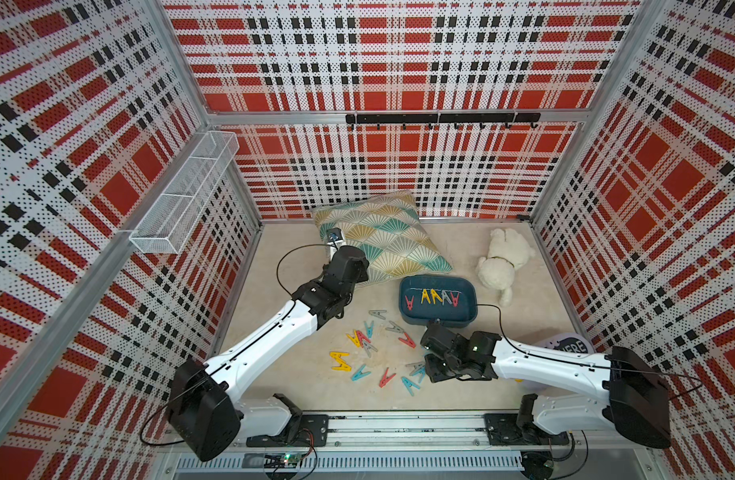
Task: Put the clothespins into the storage box
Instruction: Pick up the clothespin from the center of the board.
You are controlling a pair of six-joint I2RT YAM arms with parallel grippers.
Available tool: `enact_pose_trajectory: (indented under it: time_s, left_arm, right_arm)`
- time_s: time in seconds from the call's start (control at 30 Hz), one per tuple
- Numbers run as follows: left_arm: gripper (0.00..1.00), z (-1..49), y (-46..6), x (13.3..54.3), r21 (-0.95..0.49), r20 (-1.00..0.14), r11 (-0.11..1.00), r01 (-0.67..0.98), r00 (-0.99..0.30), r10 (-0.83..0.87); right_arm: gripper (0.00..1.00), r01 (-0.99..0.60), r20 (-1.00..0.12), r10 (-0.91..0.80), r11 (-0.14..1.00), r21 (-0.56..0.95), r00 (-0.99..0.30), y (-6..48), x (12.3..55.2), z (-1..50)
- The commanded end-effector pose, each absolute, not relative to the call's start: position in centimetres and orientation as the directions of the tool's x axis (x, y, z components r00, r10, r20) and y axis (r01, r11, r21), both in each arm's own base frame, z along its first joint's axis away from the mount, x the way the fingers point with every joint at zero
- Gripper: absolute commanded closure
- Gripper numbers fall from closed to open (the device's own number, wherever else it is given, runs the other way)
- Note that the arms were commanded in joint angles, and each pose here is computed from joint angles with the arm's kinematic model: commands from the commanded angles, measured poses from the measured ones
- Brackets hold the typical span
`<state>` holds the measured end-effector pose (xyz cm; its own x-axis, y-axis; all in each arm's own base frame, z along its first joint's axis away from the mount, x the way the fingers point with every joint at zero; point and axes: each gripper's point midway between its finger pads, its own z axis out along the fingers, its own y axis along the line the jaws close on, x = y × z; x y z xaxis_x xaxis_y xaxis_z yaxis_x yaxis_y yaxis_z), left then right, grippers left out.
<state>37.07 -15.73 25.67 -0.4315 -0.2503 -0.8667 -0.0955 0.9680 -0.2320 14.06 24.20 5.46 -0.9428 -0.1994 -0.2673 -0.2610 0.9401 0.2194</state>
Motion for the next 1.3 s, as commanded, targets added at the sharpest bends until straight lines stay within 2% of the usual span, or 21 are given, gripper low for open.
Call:
enact_pose_trajectory:
  time_s: [0.0, 0.47, 0.87, 1.1, 1.27]
  left_arm:
    - [0.68, 26.7, -16.0, 37.1, -0.229, -0.877, 0.97, -0.081, -0.415, -0.242]
    - [0.68, 27.4, -15.6, 37.1, -0.219, -0.885, 0.972, -0.086, -0.403, -0.235]
    - [0.68, 27.4, -15.6, 37.1, -0.223, -0.884, 0.971, -0.09, -0.4, -0.241]
    - [0.68, 27.4, -16.1, 37.3, -0.221, -0.884, 0.972, -0.084, -0.405, -0.235]
    - [0.68, 27.2, -16.4, 37.4, -0.217, -0.883, 0.973, -0.082, -0.409, -0.232]
  right_arm:
    - [0.61, -0.243, -0.287, -0.172, 0.942, 0.231, -0.942, 25.7, 14.4, 5.3]
    - [0.63, -0.239, -0.238, -0.19, 0.951, 0.194, -0.953, 26.2, 13.5, 2.2]
    - [0.7, -0.227, -0.265, -0.204, 0.972, 0.061, -0.942, 23.4, 14.1, 1.7]
    - [0.77, -0.231, -0.257, -0.221, 0.973, 0.01, -0.941, 21.8, 13.9, 1.1]
    - [0.9, -0.238, -0.265, -0.226, 0.971, 0.013, -0.937, 21.6, 13.9, 1.6]
